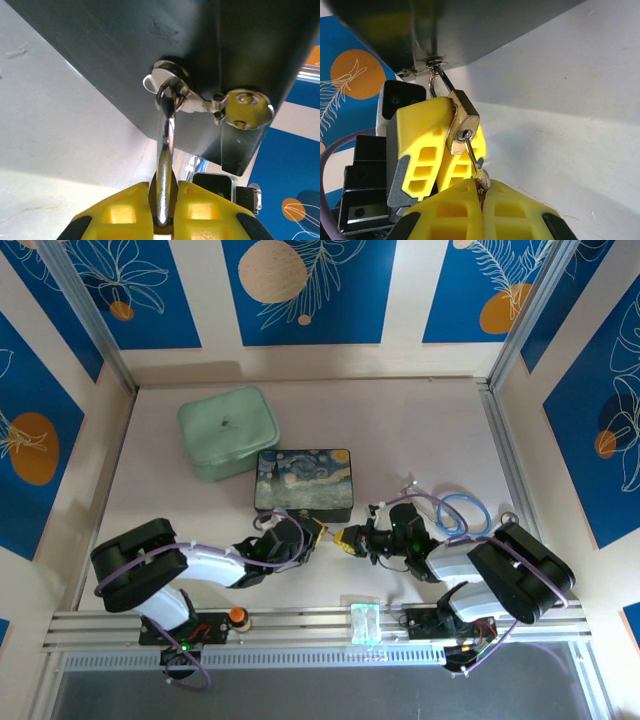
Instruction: Unlock the padlock with the key
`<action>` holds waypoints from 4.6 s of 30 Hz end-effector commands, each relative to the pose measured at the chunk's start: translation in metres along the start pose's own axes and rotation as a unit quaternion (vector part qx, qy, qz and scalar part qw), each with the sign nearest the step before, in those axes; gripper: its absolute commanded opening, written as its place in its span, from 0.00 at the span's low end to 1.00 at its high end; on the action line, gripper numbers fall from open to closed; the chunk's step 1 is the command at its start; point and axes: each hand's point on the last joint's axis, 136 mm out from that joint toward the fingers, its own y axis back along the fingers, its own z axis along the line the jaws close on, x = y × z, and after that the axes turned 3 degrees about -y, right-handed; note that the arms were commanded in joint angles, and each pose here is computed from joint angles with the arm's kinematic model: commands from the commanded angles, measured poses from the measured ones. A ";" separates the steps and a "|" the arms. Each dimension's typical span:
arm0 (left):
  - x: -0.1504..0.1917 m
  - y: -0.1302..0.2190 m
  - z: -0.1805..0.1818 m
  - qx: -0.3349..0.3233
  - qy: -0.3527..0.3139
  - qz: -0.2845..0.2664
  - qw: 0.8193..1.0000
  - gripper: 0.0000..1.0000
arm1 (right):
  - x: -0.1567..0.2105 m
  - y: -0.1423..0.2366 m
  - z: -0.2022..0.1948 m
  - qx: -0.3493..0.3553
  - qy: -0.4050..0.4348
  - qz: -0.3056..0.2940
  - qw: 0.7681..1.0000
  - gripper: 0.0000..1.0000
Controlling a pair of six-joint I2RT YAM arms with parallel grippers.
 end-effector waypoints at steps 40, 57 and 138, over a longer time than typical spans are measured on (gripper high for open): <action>0.001 -0.003 -0.045 0.048 0.023 -0.005 0.999 0.00 | -0.005 -0.011 0.017 -0.068 0.019 0.011 0.997 0.00; 0.016 -0.001 -0.052 0.059 0.019 0.027 0.998 0.00 | -0.017 -0.015 0.023 -0.080 0.018 0.015 0.997 0.00; 0.004 0.009 0.004 -0.012 -0.016 0.029 0.999 0.00 | -0.022 0.038 0.027 0.250 0.446 -0.101 0.853 0.90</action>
